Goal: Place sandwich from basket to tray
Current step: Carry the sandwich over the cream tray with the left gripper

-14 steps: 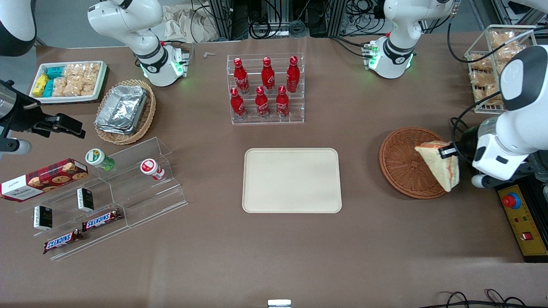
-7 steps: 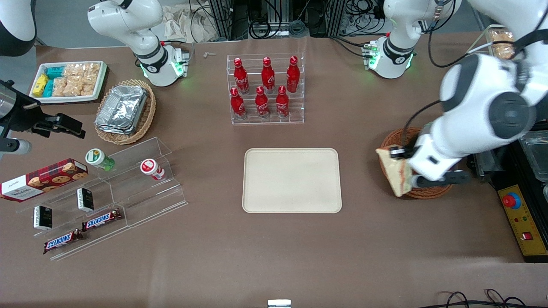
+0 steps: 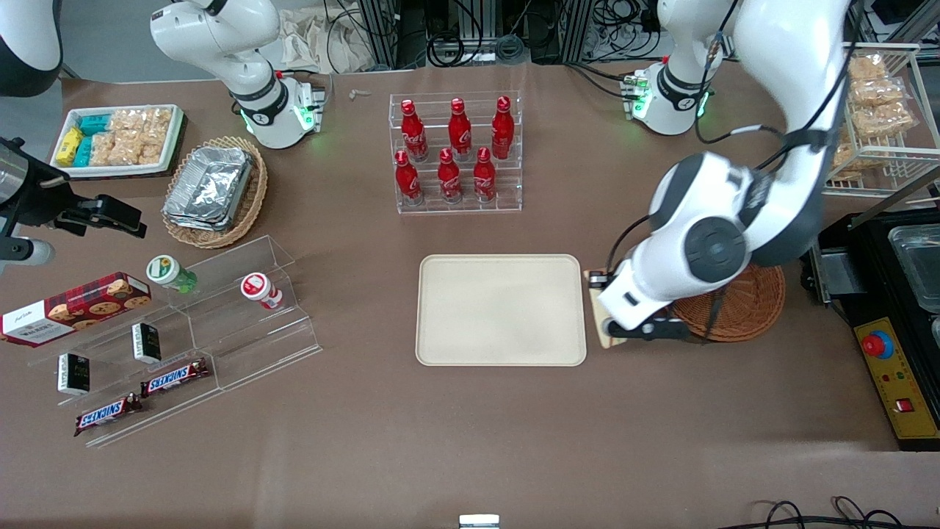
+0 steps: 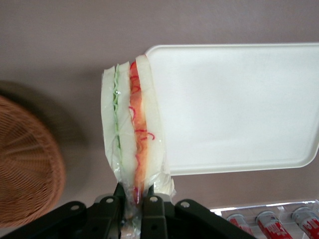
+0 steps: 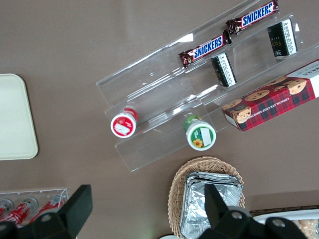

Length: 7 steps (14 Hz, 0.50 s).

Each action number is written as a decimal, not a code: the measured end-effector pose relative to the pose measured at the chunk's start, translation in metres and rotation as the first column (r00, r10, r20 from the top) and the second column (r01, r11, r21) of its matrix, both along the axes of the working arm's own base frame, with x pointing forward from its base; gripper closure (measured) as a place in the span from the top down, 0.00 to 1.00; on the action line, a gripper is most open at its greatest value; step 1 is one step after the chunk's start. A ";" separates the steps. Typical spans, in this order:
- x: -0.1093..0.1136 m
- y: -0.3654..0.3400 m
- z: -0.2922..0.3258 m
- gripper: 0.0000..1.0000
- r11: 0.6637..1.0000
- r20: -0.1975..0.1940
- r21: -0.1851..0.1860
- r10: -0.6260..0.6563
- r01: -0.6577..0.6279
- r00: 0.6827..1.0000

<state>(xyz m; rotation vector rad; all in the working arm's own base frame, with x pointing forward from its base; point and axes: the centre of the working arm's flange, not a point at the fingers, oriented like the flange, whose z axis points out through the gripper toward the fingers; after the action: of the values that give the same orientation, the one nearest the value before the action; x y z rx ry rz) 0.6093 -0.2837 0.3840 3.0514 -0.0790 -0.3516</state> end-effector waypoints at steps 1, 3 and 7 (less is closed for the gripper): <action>0.000 -0.009 -0.017 0.15 1.000 -0.011 -0.003 -0.010 0.010 1.000; -0.002 -0.026 -0.043 0.15 1.000 -0.019 -0.014 -0.028 0.028 0.999; -0.014 -0.059 -0.088 0.15 0.997 -0.039 -0.017 -0.076 0.075 0.996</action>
<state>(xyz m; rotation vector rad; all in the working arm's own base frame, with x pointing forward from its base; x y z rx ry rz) 0.5949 -0.3429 0.2965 3.0309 -0.1942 -0.4144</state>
